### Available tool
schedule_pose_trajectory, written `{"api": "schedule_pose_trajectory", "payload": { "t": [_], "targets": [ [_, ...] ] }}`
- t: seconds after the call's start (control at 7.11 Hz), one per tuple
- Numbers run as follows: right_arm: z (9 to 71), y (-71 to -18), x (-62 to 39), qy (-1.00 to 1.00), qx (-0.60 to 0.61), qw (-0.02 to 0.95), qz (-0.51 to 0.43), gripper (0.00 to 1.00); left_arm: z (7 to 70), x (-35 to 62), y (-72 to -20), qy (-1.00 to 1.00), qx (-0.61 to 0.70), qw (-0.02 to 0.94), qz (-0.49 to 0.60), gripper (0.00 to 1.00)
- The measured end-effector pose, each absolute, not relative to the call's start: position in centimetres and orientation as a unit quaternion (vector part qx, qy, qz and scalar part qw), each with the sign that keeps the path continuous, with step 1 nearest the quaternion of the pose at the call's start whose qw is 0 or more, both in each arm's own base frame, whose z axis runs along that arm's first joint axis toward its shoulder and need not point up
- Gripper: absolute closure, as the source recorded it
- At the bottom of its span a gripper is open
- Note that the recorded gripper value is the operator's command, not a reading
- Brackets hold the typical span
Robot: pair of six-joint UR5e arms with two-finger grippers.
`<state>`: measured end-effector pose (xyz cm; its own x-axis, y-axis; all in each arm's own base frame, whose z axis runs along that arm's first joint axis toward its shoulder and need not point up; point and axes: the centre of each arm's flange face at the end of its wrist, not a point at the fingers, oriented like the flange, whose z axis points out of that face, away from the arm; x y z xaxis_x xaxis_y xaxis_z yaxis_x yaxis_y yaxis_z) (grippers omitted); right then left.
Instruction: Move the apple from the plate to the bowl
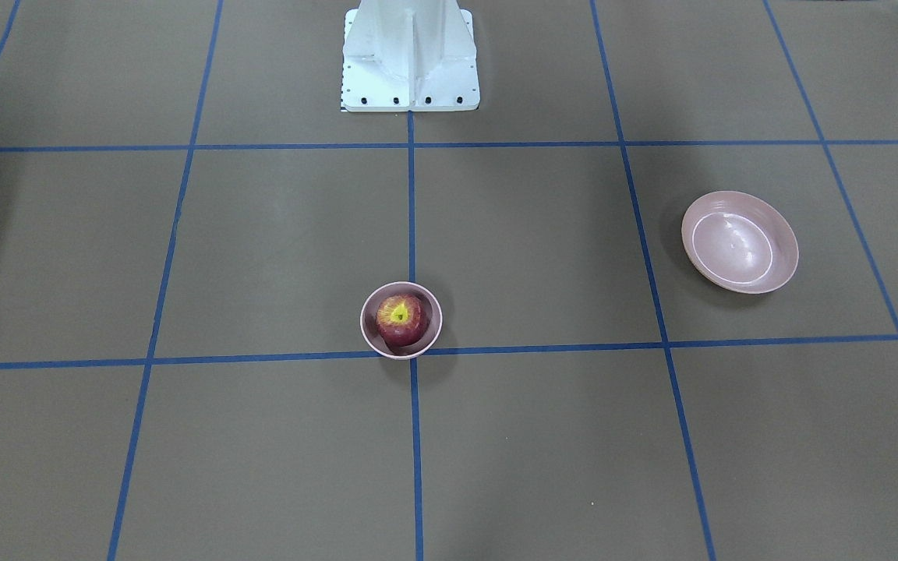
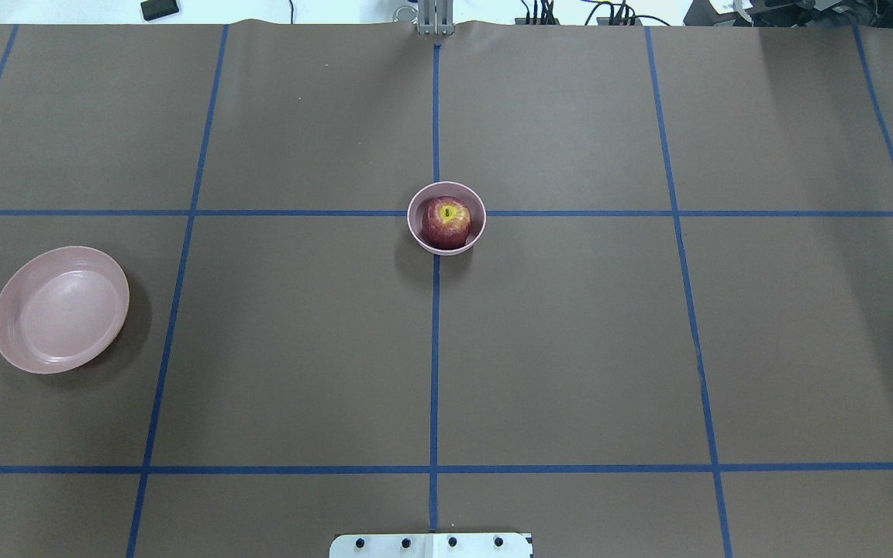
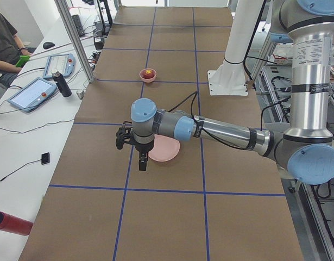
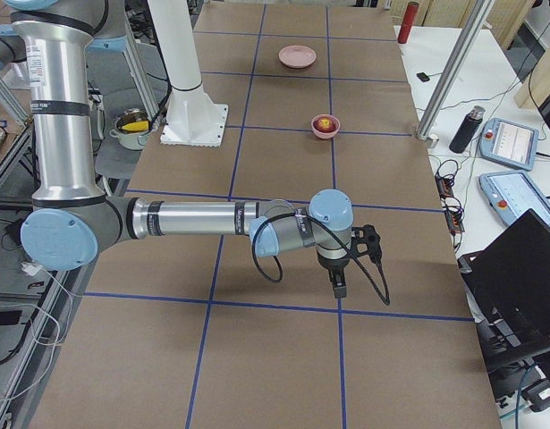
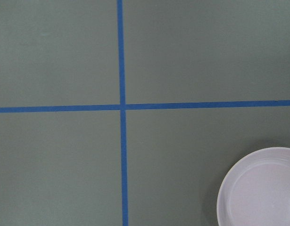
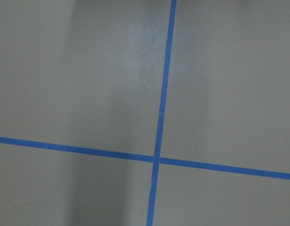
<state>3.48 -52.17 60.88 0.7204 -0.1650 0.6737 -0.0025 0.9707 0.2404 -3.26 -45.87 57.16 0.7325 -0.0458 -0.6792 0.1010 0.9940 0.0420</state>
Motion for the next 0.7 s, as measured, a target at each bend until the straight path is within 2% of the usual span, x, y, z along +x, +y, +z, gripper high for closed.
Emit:
{"api": "schedule_pose_trajectory", "payload": {
  "t": [0.7],
  "targets": [
    [61.2, -52.7, 1.8, -0.385, 0.099, 0.916, -0.056, 0.00, 54.6, -3.5, -45.9, 0.369, 0.086, 0.925, -0.023, 0.02]
  ]
}}
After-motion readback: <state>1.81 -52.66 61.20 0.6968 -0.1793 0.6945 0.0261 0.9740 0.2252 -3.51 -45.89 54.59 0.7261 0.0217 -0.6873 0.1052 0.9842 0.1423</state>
